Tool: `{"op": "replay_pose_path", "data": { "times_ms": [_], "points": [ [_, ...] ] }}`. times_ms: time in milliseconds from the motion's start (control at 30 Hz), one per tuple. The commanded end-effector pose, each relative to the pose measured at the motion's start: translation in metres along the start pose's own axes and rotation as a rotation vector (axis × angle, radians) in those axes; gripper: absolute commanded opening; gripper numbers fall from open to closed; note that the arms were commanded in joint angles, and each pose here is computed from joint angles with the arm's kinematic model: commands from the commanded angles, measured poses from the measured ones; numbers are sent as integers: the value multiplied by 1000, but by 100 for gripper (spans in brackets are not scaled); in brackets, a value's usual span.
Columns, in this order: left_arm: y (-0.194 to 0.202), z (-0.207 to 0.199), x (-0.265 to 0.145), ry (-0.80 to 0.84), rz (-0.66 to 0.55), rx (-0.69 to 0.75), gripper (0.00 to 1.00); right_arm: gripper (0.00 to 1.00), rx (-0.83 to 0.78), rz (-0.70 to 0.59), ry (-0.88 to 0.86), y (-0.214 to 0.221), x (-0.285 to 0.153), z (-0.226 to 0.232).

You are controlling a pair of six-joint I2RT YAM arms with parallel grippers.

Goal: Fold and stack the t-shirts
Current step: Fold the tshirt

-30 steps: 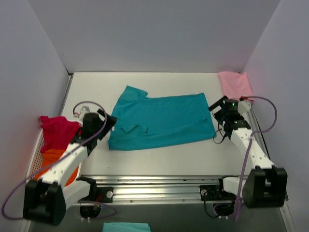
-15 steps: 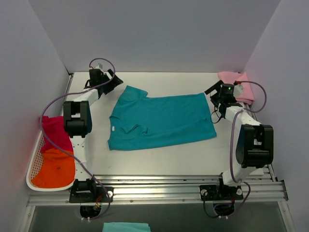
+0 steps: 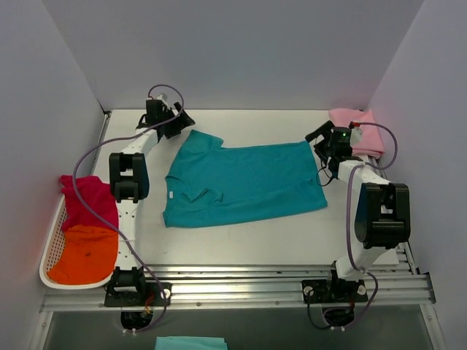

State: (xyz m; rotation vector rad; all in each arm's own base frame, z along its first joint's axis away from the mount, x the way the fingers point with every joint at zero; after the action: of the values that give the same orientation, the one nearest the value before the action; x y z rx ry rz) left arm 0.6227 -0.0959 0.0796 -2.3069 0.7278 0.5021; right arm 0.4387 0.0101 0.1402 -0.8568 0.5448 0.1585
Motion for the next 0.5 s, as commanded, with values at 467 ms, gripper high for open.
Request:
{"op": "replay_pose_path", "data": {
  "times_ms": [467],
  "points": [
    [37, 3, 14, -61, 80, 18, 93, 99, 3, -16, -26, -5, 8, 2]
  ]
}}
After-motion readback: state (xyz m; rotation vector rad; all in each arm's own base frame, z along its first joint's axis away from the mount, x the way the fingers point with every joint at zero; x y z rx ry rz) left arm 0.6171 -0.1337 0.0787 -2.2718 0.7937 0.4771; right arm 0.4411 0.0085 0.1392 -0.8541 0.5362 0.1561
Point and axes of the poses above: each gripper's point midway between its finger pads, its own x axis out along the fingers, its own z axis along the line the jaws close on, y = z × x, the point moved 5 cm from there along -x, back along the fingers, and after that the axes turned 9 degrees about -x, right-handed, at the moved point
